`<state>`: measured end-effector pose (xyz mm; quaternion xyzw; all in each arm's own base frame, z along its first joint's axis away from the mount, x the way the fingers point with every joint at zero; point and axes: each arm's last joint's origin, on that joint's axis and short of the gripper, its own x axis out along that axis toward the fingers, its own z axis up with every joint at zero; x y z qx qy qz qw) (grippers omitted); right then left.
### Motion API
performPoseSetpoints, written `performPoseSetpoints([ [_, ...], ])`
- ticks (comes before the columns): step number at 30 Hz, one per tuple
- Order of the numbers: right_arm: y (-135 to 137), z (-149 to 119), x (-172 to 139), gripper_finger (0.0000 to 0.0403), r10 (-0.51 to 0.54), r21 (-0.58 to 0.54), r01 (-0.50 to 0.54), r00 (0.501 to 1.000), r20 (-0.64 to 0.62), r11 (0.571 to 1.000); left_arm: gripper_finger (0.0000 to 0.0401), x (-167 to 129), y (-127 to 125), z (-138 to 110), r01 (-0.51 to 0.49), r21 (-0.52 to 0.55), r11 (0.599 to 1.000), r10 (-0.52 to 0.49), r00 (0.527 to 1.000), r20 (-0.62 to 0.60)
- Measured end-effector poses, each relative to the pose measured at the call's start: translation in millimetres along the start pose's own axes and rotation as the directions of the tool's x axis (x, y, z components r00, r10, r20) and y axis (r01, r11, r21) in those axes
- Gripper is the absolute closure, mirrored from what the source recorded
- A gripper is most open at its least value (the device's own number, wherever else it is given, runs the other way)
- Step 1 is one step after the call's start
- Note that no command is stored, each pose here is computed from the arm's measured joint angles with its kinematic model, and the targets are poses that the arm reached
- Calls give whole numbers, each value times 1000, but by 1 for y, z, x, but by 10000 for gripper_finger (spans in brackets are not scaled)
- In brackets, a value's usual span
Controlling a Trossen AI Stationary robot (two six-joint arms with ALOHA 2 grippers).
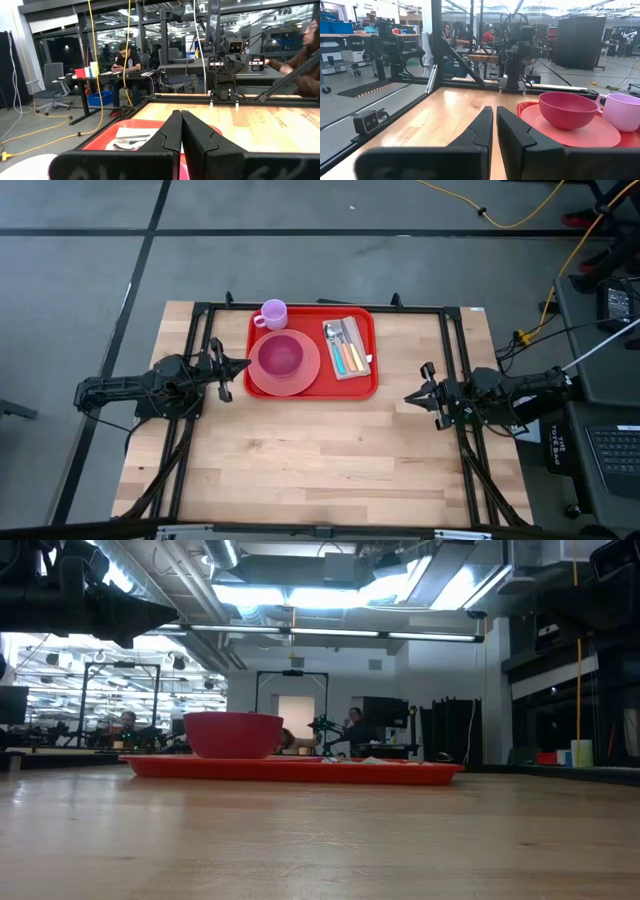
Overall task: Set up tray
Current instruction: Return to Home Position
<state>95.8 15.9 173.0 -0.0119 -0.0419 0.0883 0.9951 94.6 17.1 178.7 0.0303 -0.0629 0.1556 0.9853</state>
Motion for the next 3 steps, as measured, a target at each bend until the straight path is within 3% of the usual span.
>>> performPoseSetpoints([
  [3,0,0,0,373,0,-1,0,1000,0,1000,399,0,0,0,0,0,1000,0,1000,0],
])
